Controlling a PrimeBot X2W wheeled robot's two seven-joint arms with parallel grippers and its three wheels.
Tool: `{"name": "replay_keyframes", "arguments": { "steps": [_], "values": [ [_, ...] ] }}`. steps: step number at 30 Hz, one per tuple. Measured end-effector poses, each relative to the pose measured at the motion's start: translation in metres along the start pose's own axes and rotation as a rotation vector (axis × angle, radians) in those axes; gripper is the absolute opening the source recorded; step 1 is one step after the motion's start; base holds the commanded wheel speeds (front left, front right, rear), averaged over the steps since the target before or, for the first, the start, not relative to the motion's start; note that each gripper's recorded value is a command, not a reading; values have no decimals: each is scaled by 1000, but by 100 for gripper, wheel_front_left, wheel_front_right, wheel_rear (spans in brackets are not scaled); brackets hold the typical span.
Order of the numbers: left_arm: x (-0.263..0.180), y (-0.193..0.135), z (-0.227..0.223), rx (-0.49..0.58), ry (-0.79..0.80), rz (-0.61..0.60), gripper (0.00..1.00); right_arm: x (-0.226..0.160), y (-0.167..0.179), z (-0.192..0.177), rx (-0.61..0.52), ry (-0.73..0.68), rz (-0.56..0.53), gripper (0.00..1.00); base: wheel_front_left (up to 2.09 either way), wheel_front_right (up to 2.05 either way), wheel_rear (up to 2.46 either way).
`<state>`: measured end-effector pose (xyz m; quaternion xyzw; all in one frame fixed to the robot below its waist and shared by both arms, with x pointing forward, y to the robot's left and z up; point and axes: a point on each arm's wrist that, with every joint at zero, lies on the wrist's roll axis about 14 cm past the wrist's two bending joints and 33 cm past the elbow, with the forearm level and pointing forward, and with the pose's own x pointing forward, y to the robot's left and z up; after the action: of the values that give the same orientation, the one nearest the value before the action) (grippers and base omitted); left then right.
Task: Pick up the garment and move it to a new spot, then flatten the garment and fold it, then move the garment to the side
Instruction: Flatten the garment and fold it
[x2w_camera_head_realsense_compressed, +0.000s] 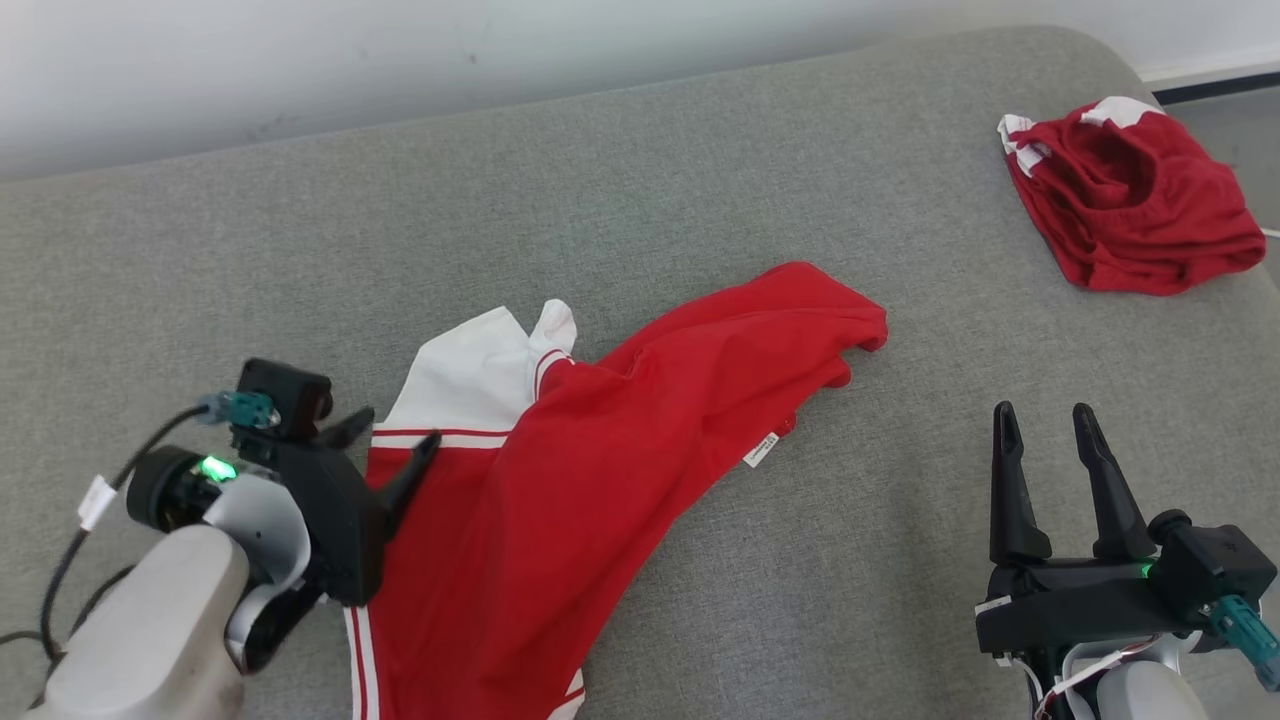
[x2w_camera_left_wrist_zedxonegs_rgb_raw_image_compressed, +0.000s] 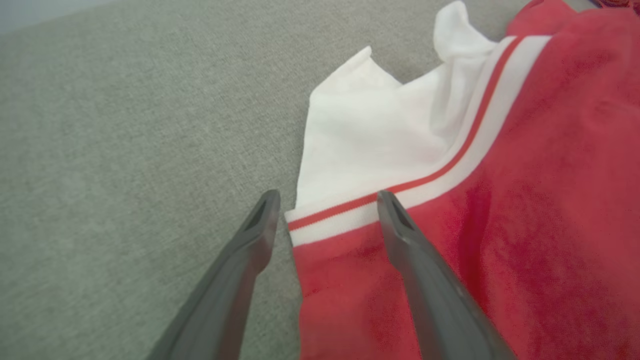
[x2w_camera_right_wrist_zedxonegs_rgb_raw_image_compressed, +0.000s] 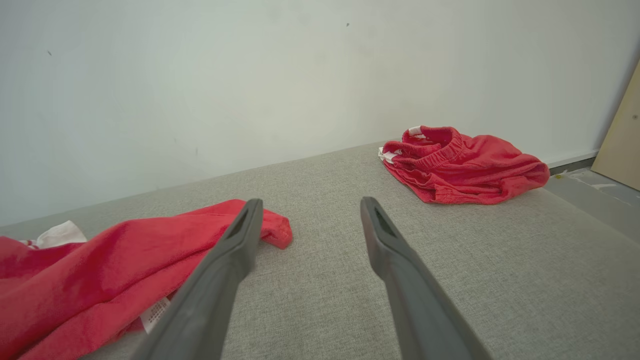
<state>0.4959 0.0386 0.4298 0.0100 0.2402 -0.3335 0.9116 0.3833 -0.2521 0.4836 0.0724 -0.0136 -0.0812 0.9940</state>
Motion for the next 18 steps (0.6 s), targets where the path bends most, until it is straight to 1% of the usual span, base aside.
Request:
{"name": "replay_keyframes", "arguments": {
  "steps": [4, 8, 10, 12, 13, 14, 15, 18],
  "values": [
    [6, -8, -22, -2, 76, -32, 100, 0, -3, 0, -1, 2, -8, 100, 0, 0, 0],
    [10, -4, -28, 6, 94, -27, 100, 1, -4, -1, -2, 2, -13, 100, 0, 0, 0],
    [12, -1, -30, 42, 98, -24, 100, 2, -4, -1, -1, 2, -12, 100, 0, 0, 0],
    [15, 1, -32, 41, 102, -19, 100, 2, -5, -1, -3, 3, -14, 100, 0, 0, 0],
    [16, 1, -32, 39, 101, -20, 62, 2, -5, -1, -3, 3, -14, 100, 0, 0, 0],
    [16, 0, -31, 41, 97, -22, 19, 2, -5, 0, -3, 1, -14, 100, 0, 0, 0],
    [17, 0, -30, 40, 93, -24, 0, 3, -5, 0, -3, -1, -14, 100, 0, 0, 0],
    [17, 0, -21, 38, 55, -23, 0, 4, -4, 1, -6, -4, -11, 100, 0, 0, 0]
  ]
}}
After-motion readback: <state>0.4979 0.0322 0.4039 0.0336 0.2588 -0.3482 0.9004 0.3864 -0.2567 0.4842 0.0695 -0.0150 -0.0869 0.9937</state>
